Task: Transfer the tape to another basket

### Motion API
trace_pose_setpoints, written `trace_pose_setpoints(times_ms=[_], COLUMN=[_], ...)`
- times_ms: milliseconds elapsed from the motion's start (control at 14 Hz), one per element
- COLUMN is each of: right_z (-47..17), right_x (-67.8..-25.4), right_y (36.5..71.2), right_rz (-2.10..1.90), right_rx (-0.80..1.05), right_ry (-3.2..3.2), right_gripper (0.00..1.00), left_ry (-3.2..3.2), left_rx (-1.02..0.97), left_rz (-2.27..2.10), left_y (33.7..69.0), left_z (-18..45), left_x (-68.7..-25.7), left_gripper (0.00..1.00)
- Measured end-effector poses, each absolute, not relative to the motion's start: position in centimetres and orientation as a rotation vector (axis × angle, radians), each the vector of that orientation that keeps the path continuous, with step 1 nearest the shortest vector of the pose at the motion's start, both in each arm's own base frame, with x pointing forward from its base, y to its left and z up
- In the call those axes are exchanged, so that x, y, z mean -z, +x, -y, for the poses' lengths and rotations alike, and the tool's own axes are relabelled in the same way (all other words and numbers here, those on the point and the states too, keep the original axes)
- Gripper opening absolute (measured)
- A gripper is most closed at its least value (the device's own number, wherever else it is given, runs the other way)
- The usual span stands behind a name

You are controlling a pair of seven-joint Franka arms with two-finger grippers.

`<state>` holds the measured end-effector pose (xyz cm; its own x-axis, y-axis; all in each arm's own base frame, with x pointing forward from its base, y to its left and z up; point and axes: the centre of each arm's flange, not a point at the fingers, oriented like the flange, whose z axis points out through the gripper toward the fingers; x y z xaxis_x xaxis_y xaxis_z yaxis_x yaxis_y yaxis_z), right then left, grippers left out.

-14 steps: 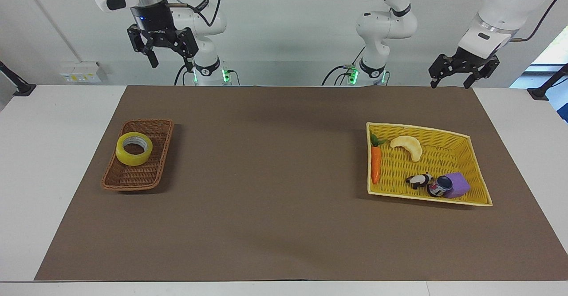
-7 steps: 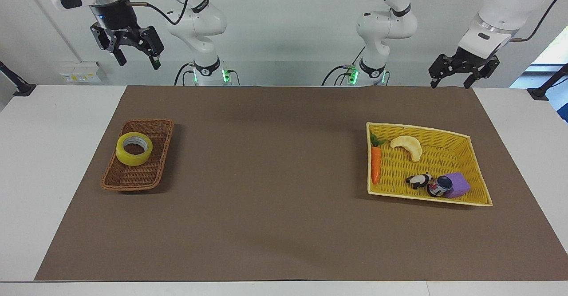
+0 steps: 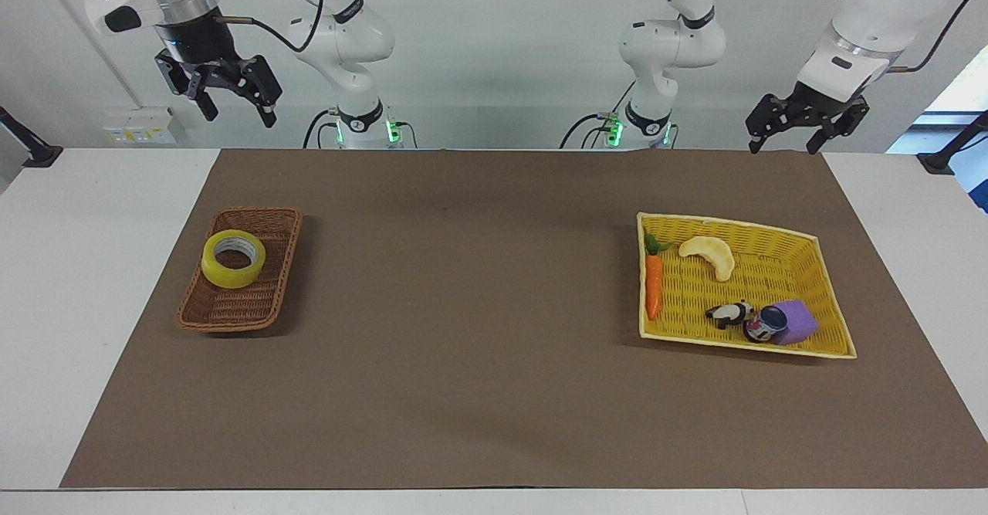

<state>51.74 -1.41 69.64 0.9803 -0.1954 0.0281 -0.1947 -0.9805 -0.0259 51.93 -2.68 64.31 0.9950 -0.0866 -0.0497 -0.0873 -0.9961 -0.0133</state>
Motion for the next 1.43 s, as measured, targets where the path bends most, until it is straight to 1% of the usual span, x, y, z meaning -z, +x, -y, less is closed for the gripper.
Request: trace_pose_setpoints(times_ms=[357, 714, 857, 1214, 1429], right_z=[1.7, 3.8, 3.7, 3.6, 2.9], right_x=[-68.3, -66.9, -66.4, -67.7, -67.8], right_y=[52.2, 52.4, 52.6, 52.2, 52.2], right_rz=[-0.300, -0.353, -0.302, -0.204, -0.181], right_rx=[0.006, -0.042, -0.058, -0.048, -0.045], right_ry=[-3.105, -3.094, -3.099, -3.123, -3.143], right_gripper=[1.00, 1.00, 1.00, 1.00, 1.00], left_ry=[-3.122, -3.122, -3.122, -3.122, -3.122], left_rx=[-0.077, -0.077, -0.077, -0.077, -0.077], left_rz=[-0.136, -0.136, -0.136, -0.136, -0.136], left_y=[51.9, 51.9, 51.9, 51.9, 51.9], left_z=[2.7, 2.7, 2.7, 2.7, 2.7], left_x=[-64.3, -64.3, -64.3, -64.3, -64.3], left_gripper=[1.00, 1.00, 1.00, 1.00, 1.00])
